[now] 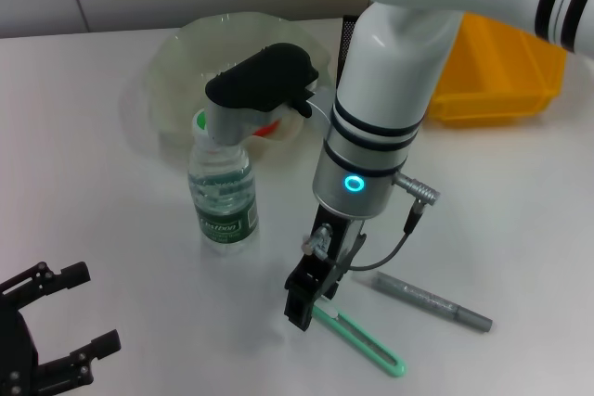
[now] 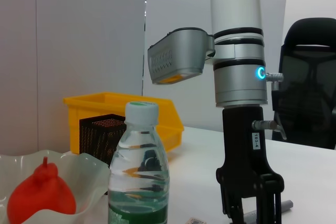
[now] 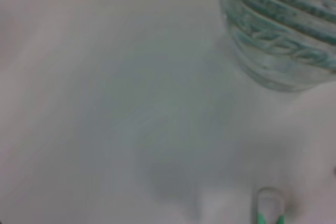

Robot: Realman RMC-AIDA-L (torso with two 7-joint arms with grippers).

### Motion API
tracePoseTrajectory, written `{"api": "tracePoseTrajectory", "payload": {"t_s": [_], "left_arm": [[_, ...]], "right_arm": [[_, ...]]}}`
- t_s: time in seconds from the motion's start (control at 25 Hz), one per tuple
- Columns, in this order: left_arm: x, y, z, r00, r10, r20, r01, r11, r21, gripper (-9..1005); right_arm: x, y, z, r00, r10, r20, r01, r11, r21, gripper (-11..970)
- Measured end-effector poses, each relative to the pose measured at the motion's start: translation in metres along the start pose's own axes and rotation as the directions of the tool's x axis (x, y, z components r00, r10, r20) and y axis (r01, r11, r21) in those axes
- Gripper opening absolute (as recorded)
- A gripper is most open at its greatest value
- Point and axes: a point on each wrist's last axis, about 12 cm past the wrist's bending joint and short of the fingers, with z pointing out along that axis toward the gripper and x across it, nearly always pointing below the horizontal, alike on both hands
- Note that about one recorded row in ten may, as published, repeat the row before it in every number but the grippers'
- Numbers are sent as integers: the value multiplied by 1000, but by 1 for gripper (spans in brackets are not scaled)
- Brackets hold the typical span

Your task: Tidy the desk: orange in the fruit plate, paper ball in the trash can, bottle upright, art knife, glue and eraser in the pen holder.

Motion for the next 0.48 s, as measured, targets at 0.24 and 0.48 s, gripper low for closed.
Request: {"api": "tracePoseTrajectory", "payload": {"t_s": [0.24,0.48], "left_arm": [[1,-1,0,1000,-2,0,2,1000,-2,810],[2,-1,0,1000,-6,-2,6,1000,-5,811]], "right_arm": [[1,1,2,1000,-9,-10,9,1000,8,583],[1,0,2,1000,-8,-15,9,1000,14,509]]}}
